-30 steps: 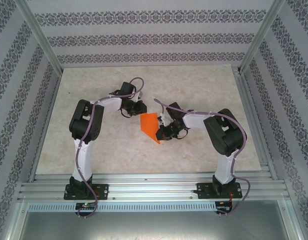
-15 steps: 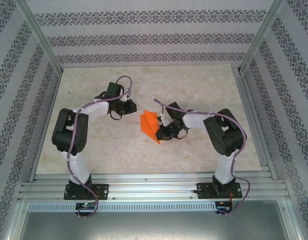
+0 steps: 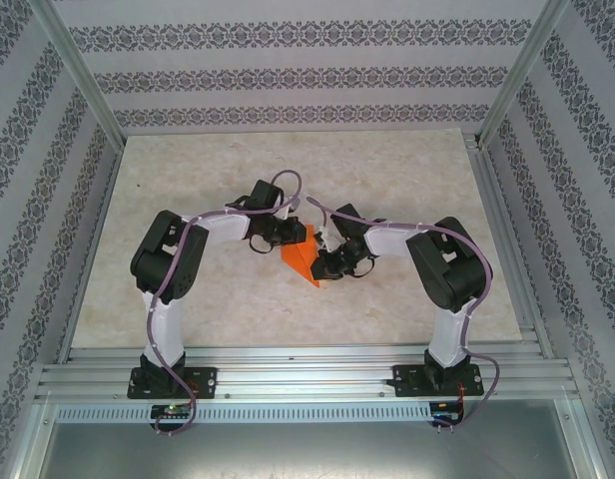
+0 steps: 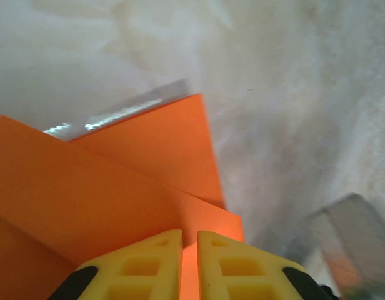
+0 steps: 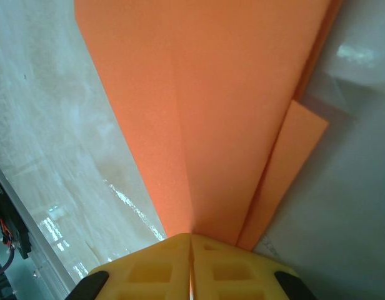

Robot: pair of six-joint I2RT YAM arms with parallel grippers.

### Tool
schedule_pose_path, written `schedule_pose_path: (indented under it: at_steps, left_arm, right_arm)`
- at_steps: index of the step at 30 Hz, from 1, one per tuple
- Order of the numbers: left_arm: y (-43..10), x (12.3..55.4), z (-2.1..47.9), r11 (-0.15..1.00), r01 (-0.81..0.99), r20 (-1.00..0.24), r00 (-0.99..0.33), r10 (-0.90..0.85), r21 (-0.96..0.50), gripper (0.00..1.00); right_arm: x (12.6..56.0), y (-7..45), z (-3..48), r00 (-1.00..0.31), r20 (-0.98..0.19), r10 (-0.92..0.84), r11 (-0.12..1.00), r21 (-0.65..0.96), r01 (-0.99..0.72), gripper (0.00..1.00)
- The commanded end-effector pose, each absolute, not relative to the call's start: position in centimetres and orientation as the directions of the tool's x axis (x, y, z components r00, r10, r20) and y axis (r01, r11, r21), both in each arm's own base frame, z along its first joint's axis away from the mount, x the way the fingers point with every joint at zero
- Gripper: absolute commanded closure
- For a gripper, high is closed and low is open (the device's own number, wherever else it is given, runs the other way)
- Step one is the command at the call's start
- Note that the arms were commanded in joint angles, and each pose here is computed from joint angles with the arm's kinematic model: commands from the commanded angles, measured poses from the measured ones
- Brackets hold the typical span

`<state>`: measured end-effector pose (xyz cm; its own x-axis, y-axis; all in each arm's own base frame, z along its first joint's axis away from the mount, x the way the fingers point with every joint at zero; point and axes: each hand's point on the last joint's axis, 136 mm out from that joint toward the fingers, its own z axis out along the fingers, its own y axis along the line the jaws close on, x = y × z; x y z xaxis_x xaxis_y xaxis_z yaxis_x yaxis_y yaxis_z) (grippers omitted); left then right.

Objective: Fold a paper plane with a square sheet of paper (fold left side to right side)
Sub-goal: Fourth fold the wing at the center of the table.

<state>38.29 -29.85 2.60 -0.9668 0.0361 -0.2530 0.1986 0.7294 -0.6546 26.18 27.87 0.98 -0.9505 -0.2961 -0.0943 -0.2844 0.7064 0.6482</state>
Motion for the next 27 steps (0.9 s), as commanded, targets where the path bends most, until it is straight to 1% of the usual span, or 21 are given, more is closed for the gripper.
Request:
schedule_pose_path:
  at_steps: [1,7,11,18,23,27]
  left_arm:
    - [-29.4,39.3,1.8,0.755,0.194,-0.268,-0.963,0.025,-0.626,0.84]
    - [-28.4,37.9,-0.8,0.782,0.158,-0.225,-0.974,0.023,-0.604,0.84]
    - [-28.0,37.5,-1.5,0.790,0.152,-0.218,-0.976,0.024,-0.594,0.84]
    - [-28.0,37.5,-1.7,0.793,0.150,-0.216,-0.976,0.025,-0.590,0.85]
    - [-27.7,37.5,-2.0,0.807,0.145,-0.215,-0.976,0.024,-0.572,0.85]
    - [-27.4,37.6,-2.1,0.818,0.145,-0.217,-0.976,0.025,-0.556,0.85]
  right_arm:
    - [24.2,25.3,-2.0,-0.960,0.006,-0.279,0.817,0.527,-0.234,0.90]
    - [26.1,27.1,2.8,-0.962,-0.111,-0.250,0.761,0.592,-0.265,0.88]
    - [26.6,28.4,3.5,-0.962,-0.134,-0.237,0.737,0.621,-0.267,0.88]
    - [27.1,29.5,1.6,-0.963,-0.116,-0.242,0.748,0.610,-0.261,0.88]
    - [26.1,27.6,-0.1,-0.963,-0.058,-0.264,0.802,0.541,-0.253,0.88]
    - [24.8,25.9,-0.5,-0.961,-0.018,-0.276,0.824,0.510,-0.246,0.88]
